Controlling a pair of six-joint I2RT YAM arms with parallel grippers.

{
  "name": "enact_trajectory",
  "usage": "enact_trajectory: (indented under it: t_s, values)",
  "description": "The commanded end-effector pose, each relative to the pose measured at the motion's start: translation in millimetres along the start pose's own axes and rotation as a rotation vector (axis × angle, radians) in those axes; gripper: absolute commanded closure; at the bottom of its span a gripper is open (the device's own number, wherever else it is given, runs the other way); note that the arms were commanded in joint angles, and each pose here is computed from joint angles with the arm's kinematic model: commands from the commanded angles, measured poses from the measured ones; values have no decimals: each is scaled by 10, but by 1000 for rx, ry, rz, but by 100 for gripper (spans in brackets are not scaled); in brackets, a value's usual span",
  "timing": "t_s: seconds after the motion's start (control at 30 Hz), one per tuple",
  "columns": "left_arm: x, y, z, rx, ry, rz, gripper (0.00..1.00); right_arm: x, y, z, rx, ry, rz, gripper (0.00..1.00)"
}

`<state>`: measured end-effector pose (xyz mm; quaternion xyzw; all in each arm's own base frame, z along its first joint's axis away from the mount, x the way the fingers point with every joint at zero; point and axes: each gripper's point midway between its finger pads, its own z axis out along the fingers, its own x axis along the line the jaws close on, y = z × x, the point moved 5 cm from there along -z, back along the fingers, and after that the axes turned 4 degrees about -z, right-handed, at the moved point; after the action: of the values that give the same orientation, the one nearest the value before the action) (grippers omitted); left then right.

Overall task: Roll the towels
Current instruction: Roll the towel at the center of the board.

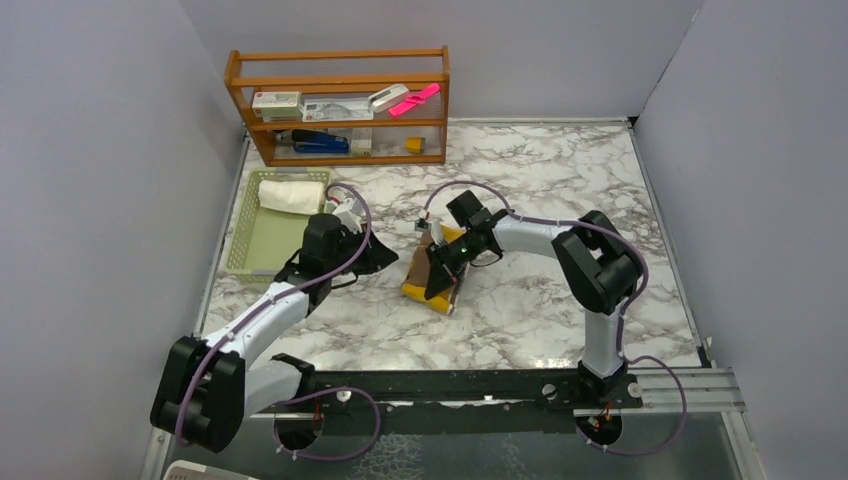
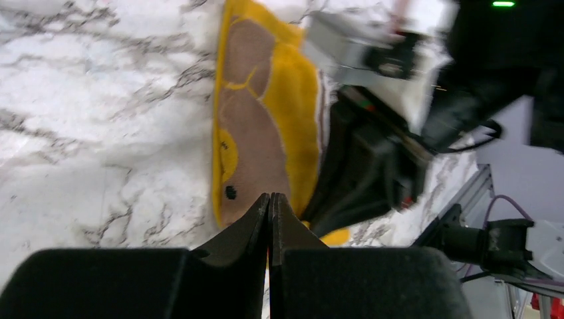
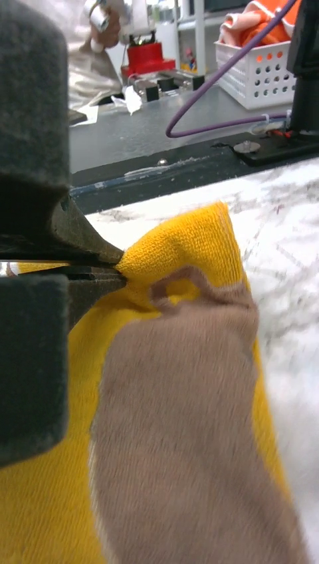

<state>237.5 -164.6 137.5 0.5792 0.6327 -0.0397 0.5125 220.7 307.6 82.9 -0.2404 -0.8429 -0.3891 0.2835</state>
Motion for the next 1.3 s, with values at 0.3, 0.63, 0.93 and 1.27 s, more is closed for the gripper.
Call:
enact_trajectory:
  t_s: [0.3, 0.63, 0.93, 1.27]
  values:
    - [-319, -432, -94, 94, -283, 33, 94, -395, -31, 111, 13, 66, 178, 98]
    - [-267, -749, 116, 151, -293, 50, 95, -505, -65, 178, 29, 44, 211, 95]
    - [124, -657, 395, 34, -82, 63, 100, -462, -77, 145, 27, 40, 206, 92]
    - [277, -450, 517, -18, -49, 52, 100, -467, -168, 126, 44, 8, 213, 88]
